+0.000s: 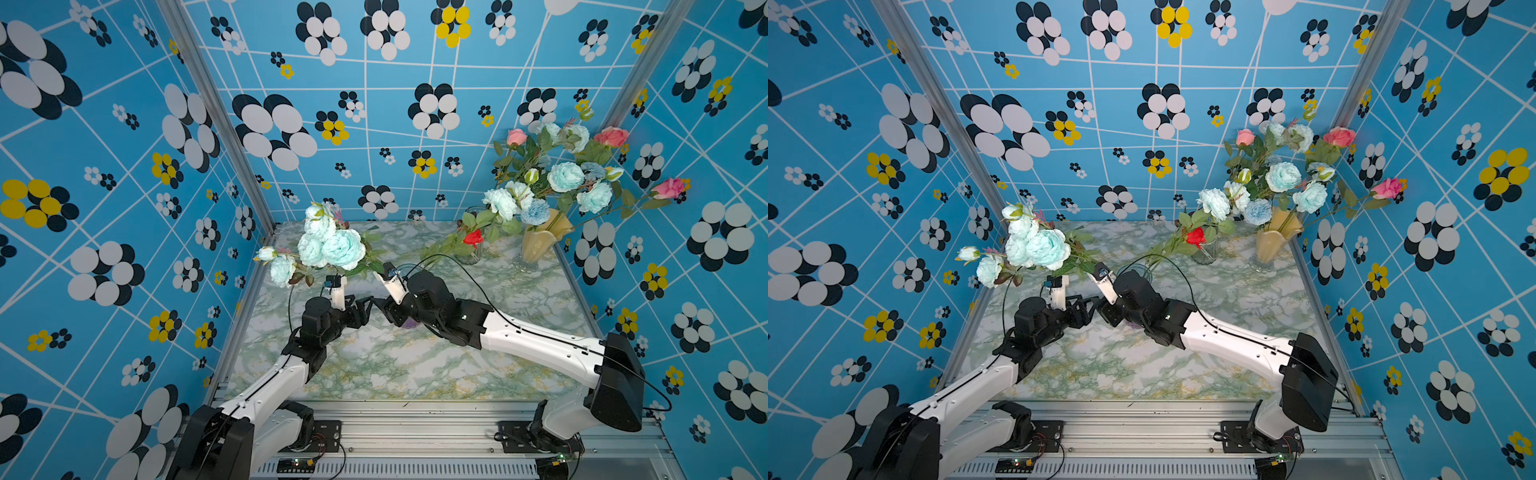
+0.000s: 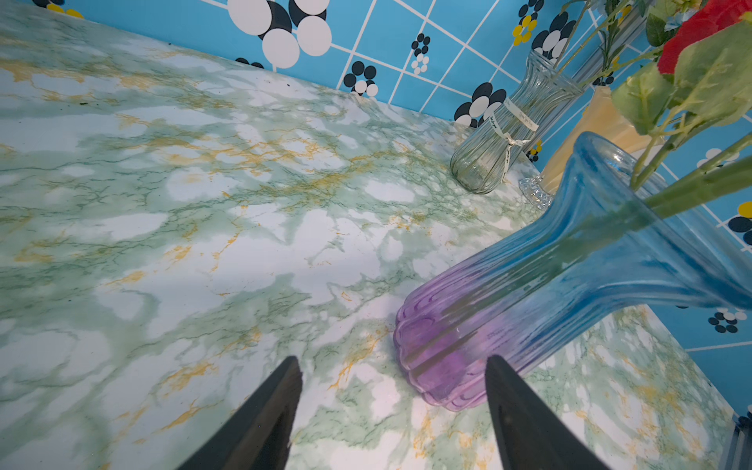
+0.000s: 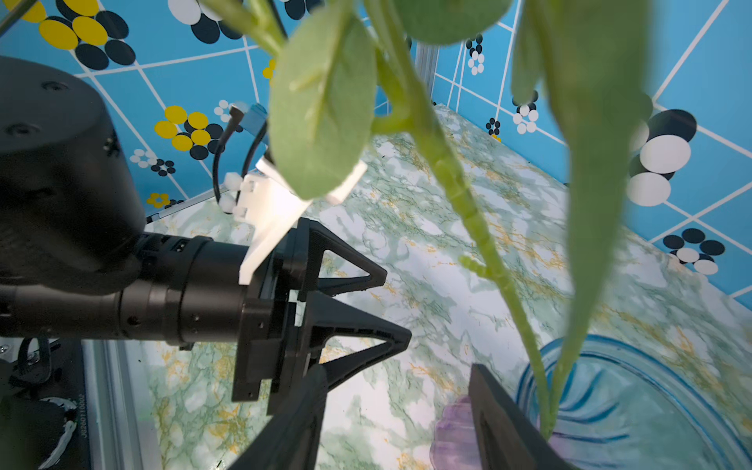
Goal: Pick out blue flowers from the vase
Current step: Pick up the flower from the vase.
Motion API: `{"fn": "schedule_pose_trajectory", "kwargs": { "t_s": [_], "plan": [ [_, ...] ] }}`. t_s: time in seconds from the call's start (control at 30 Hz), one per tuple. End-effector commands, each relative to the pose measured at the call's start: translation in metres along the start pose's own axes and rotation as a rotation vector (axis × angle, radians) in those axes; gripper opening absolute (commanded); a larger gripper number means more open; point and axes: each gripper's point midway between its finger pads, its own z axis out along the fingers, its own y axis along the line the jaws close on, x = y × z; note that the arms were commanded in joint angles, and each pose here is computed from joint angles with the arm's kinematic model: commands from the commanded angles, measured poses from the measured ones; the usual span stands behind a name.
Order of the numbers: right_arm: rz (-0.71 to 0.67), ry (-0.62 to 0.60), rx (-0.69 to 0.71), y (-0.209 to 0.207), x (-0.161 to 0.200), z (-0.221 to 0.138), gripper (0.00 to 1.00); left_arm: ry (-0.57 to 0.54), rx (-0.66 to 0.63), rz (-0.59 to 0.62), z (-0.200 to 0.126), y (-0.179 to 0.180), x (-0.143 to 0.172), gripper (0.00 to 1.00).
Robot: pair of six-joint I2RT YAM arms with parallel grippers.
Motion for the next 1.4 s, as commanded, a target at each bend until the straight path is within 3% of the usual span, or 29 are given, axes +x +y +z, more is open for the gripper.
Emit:
{"fn": "schedule_pose_trajectory", "kwargs": {
  "t_s": [0.0,0.27,0.87,1.2,1.37],
  "plan": [
    [-0.033,-0.095,0.039,-0.006,-0.04,-0.003,0.59,-0.035,0.023,0.024,0.0,-0.01,-0.015,0.74],
    [-0.059,-0.118,0.066,-0.013,-0.055,-0.002,0.58,-0.028,0.029,0.021,0.002,-0.01,-0.014,0.74],
    [-0.063,-0.119,0.102,-0.034,-0.052,0.022,0.53,-0.019,0.029,0.018,0.005,-0.009,-0.012,0.74],
    [-0.077,-0.18,0.204,-0.046,-0.051,0.021,0.51,-0.01,0.027,0.022,0.008,-0.008,-0.009,0.74],
    [-0.084,-0.181,0.204,-0.045,-0.048,0.027,0.44,-0.008,0.024,0.023,0.008,-0.008,-0.008,0.73]
  ]
}}
